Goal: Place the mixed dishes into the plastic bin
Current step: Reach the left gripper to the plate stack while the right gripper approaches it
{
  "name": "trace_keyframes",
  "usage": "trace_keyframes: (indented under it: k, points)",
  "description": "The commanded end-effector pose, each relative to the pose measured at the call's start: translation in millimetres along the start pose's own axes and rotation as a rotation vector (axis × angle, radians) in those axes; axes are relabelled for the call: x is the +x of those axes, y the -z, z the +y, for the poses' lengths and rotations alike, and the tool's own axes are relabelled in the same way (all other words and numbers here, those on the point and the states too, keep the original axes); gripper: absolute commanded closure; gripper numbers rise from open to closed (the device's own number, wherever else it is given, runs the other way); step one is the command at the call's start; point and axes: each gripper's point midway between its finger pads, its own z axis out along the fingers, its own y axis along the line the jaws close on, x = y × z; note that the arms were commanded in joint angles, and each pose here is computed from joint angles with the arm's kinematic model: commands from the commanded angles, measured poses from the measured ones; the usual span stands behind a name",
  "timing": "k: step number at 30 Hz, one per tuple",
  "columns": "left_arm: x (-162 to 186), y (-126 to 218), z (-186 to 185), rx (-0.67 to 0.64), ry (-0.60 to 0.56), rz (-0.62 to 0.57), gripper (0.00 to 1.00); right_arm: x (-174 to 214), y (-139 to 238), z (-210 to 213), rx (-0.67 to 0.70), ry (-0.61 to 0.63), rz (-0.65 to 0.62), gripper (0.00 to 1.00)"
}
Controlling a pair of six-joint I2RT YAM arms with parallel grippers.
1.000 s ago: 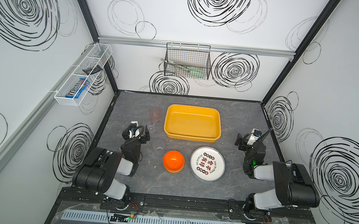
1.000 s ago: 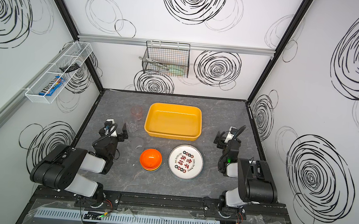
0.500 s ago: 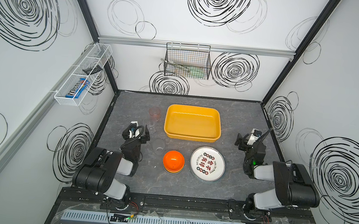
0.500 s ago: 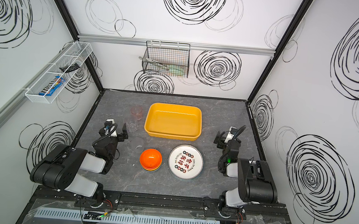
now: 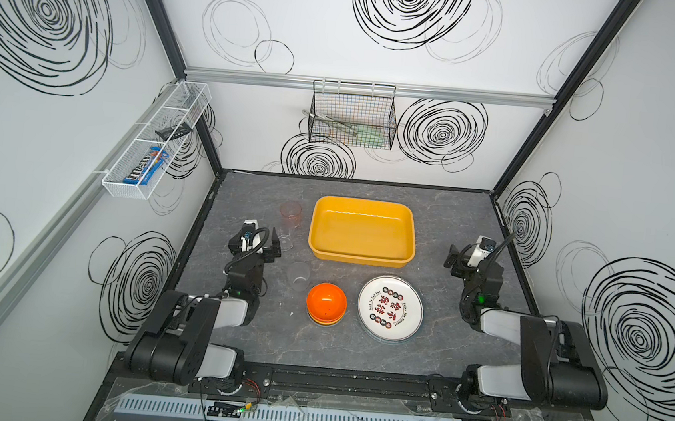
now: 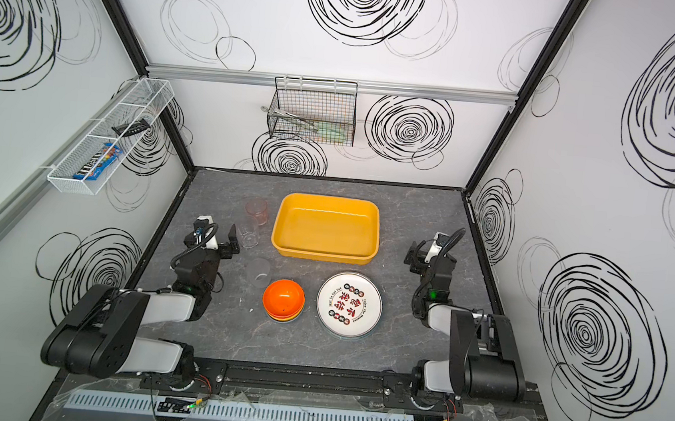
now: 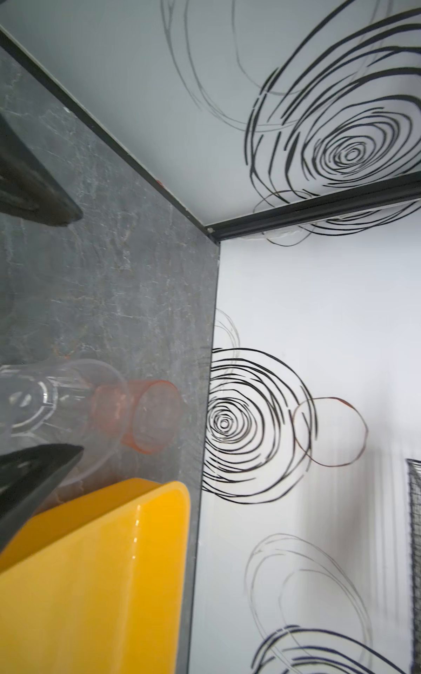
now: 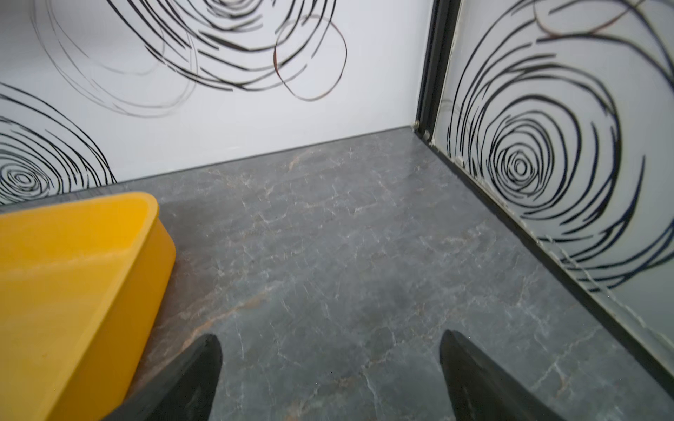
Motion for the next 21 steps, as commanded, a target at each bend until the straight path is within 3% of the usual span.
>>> trace_keyframes:
  k: [1,4,7,9,11,13,16,17,21]
  points:
    - [-11.6,-3.7,6.9,-0.063,0.008,0.023,0.04,-18.8,3.5,1.1,0.003,-0.048,0.01,0.03]
    - [-30.1,-10.7,4.1,-0.082,0.067,0.057,0.04,-34.5,8.9,15.7,-0.074,-0.093,0.024,0.03]
    - [-50.8,-17.9,-10.1,-0.017,0.159,0.086,0.04,-49.6,15.0,20.5,-0.088,-0.19,0.054,0.03]
    - [-58.7,-22.6,-17.6,0.028,0.259,0.123,0.04,-56.0,18.3,16.2,-0.055,-0.298,0.073,0.03]
    - [-57.2,-26.6,-16.0,0.003,0.424,0.206,0.04,-48.3,23.5,8.4,-0.011,-0.459,0.172,0.03]
    - [-60.5,-29.3,-31.8,0.138,0.507,0.259,0.04,-35.4,29.5,0.5,0.018,-0.601,0.256,0.03]
    - [-61.2,-27.1,-47.1,0.272,0.622,0.299,0.04,-34.4,35.4,18.6,-0.196,-0.686,0.279,0.02]
    - [-60.4,-24.8,-52.1,0.297,0.635,0.31,0.04,-35.2,39.1,22.9,-0.233,-0.706,0.282,0.07]
    - [-51.9,-10.0,-79.9,0.379,0.648,0.43,0.03,-28.9,56.2,27.5,-0.232,-0.718,0.334,0.12]
